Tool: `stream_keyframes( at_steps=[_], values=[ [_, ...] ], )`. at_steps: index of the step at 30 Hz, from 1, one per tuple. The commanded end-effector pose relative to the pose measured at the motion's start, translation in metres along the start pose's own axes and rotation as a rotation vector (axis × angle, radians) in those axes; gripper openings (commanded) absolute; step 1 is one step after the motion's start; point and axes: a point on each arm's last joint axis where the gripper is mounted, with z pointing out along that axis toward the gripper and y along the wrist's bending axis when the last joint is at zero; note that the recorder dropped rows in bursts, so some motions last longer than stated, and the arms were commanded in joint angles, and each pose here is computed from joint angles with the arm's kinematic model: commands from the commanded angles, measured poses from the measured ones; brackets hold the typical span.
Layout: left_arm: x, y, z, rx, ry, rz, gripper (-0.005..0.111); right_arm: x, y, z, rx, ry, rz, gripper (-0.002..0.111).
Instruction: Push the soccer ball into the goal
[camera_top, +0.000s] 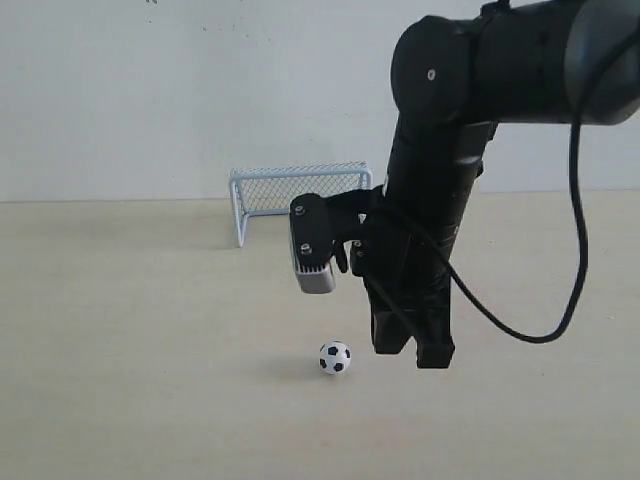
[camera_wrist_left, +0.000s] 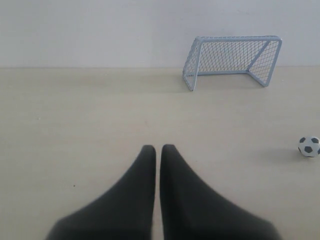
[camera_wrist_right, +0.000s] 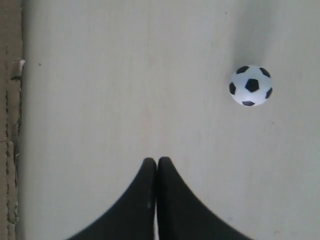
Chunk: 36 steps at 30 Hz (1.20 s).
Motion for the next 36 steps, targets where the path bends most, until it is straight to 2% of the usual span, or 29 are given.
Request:
stream_keyframes(
  at_steps=[1, 11, 16, 26, 36],
  values=[
    [0.001, 0.000, 0.000, -0.003, 0.001, -0.004, 0.004, -0.005, -0.003, 0.018, -0.060, -0.026, -0.022, 0.000],
    [0.001, 0.000, 0.000, -0.003, 0.001, -0.004, 0.004, -0.010, -0.011, 0.056, -0.132, -0.063, 0.050, 0.000],
    [0.001, 0.000, 0.000, -0.003, 0.001, -0.004, 0.004, -0.012, -0.023, 0.074, -0.068, -0.083, 0.088, 0.000],
    [0.001, 0.000, 0.000, -0.003, 0.001, -0.004, 0.004, -0.008, -0.029, 0.100, -0.072, -0.055, 0.081, 0.000],
    [0.001, 0.000, 0.000, -0.003, 0.001, -0.004, 0.004, -0.009, -0.031, 0.100, -0.052, -0.066, 0.064, 0.000]
  ],
)
